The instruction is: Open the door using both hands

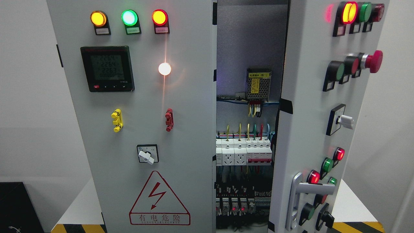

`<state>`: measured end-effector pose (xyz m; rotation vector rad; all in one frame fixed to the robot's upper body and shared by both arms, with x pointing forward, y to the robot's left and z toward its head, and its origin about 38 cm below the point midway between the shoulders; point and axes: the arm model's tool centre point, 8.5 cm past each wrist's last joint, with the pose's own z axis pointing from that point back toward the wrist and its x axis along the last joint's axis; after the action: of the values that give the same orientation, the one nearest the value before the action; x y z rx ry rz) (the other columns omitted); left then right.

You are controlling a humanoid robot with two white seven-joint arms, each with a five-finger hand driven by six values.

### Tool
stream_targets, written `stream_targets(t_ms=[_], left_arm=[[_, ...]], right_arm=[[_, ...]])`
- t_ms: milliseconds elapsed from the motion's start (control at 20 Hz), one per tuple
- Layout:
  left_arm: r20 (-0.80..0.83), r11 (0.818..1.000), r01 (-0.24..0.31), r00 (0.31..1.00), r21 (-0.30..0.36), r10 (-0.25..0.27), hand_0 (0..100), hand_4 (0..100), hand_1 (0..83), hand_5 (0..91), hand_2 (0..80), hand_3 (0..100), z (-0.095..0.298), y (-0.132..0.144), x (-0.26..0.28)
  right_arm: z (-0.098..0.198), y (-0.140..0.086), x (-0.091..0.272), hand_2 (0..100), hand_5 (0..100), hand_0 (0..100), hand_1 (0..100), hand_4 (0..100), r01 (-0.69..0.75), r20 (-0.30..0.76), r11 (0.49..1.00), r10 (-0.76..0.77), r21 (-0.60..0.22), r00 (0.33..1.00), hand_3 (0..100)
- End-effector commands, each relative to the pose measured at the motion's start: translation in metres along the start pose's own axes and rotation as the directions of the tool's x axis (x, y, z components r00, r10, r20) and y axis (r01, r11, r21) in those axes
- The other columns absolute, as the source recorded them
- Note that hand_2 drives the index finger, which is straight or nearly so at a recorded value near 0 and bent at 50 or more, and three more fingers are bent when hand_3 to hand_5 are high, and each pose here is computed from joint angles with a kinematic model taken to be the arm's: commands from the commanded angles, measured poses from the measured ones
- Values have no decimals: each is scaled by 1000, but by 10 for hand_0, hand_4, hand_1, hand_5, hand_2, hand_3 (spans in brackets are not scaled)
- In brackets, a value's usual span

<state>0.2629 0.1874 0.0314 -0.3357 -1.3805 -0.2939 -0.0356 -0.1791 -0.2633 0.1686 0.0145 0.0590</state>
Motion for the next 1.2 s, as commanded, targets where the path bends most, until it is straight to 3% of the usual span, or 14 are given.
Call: stream_targets(t_ms=[0, 150, 301, 601, 1152], left_arm=[[272, 985, -34, 959, -170, 80, 0, 0, 0, 0, 0, 0, -16, -20, 113], [331, 978, -46, 937, -203, 112, 0, 0, 0, 0, 0, 0, -31, -17, 142], [356, 960, -74, 919, -268, 171, 0, 0, 0, 0, 0, 0, -44, -20, 168], [389, 937, 27, 914, -349, 119, 0, 0, 0, 0, 0, 0, -57, -26, 202], [443, 865, 58, 875, -498, 197, 0, 0, 0, 0, 0, 0, -78, -45, 292]], right_arm=[[0, 0, 0, 0, 0, 191, 0, 0, 0, 0, 1000, 0, 0, 1000, 0], [0, 0, 0, 0, 0, 191, 0, 0, 0, 0, 1000, 0, 0, 1000, 0], [0, 0, 0, 0, 0, 191, 0, 0, 0, 0, 1000, 0, 0, 1000, 0], [0, 0, 0, 0, 0, 191, 0, 0, 0, 0, 1000, 0, 0, 1000, 0], [0, 0, 0, 0, 0, 191, 0, 0, 0, 0, 1000, 0, 0, 1000, 0]])
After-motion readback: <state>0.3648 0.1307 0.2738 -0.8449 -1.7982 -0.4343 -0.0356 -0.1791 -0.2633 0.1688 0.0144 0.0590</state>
